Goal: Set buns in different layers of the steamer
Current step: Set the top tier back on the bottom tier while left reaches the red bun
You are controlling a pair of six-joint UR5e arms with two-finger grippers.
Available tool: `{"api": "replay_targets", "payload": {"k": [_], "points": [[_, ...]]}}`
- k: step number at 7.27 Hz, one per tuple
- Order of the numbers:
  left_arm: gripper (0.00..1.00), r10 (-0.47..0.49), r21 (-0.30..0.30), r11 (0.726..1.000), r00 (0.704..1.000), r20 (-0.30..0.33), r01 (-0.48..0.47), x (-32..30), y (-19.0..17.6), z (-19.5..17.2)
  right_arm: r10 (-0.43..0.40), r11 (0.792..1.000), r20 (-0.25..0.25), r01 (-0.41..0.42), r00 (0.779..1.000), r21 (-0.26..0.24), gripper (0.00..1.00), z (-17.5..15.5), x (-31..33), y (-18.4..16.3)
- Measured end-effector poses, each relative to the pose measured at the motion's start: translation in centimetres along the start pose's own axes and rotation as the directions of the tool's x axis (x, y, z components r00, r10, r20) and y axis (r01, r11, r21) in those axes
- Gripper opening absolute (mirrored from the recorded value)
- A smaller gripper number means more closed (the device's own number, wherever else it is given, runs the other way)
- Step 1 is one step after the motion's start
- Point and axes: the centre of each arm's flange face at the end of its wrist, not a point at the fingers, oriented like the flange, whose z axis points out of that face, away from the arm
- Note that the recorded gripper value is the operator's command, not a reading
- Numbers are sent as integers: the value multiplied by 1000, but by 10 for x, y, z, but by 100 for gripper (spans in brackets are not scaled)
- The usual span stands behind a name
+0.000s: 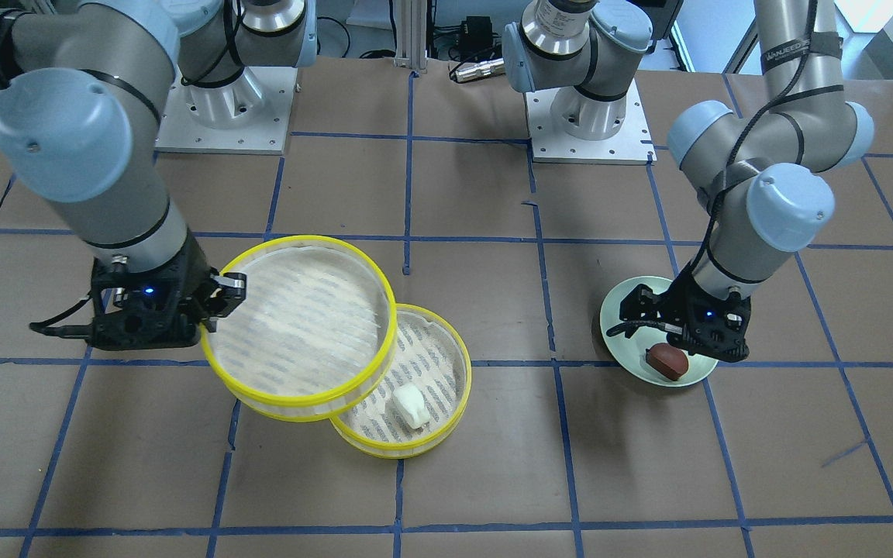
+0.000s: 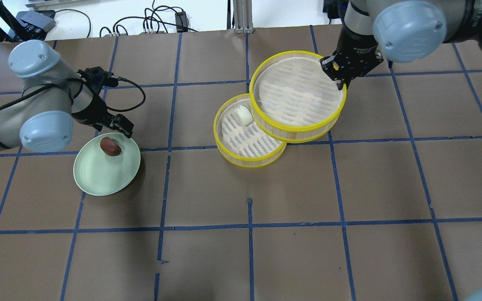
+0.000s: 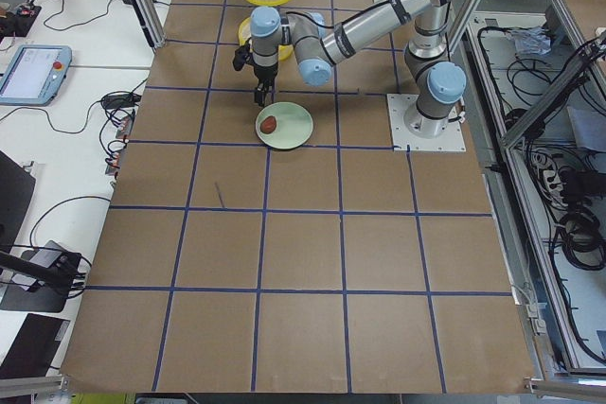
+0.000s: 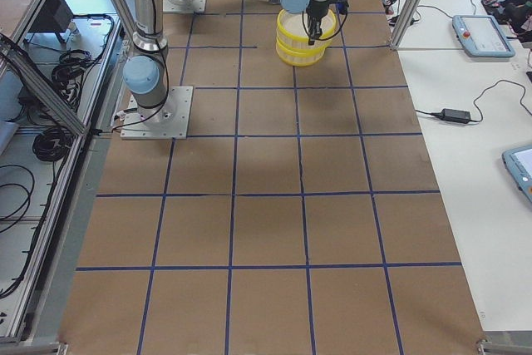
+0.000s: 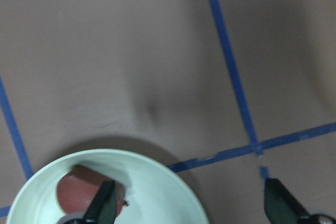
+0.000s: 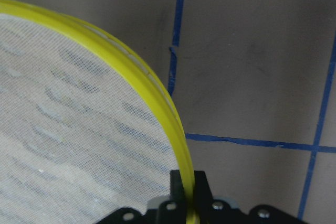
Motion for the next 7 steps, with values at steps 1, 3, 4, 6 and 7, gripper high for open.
{"api": "replay_targets", "payload": {"k": [1,3,4,6,7], "points": [[95,14,-16,1000,1000,-11,-15,-12,8,9,25,1000,1,-25,1000,7,5,9,-35,1],[93,18,-44,999,999,-31,-19,-23,9,30,62,998,7,-63,998,23,5,42,-82,-7],[90,17,-50,999,999,-35,-19,-26,8,38,80,996,11,-81,997,32,5,56,-106,-7],[76,17,-61,998,999,-27,-19,-31,5,50,89,996,4,-89,996,17,5,80,-130,-6],[58,18,-72,997,1000,-18,-19,-33,5,57,72,997,-8,-72,997,7,5,89,-131,-8]]}}
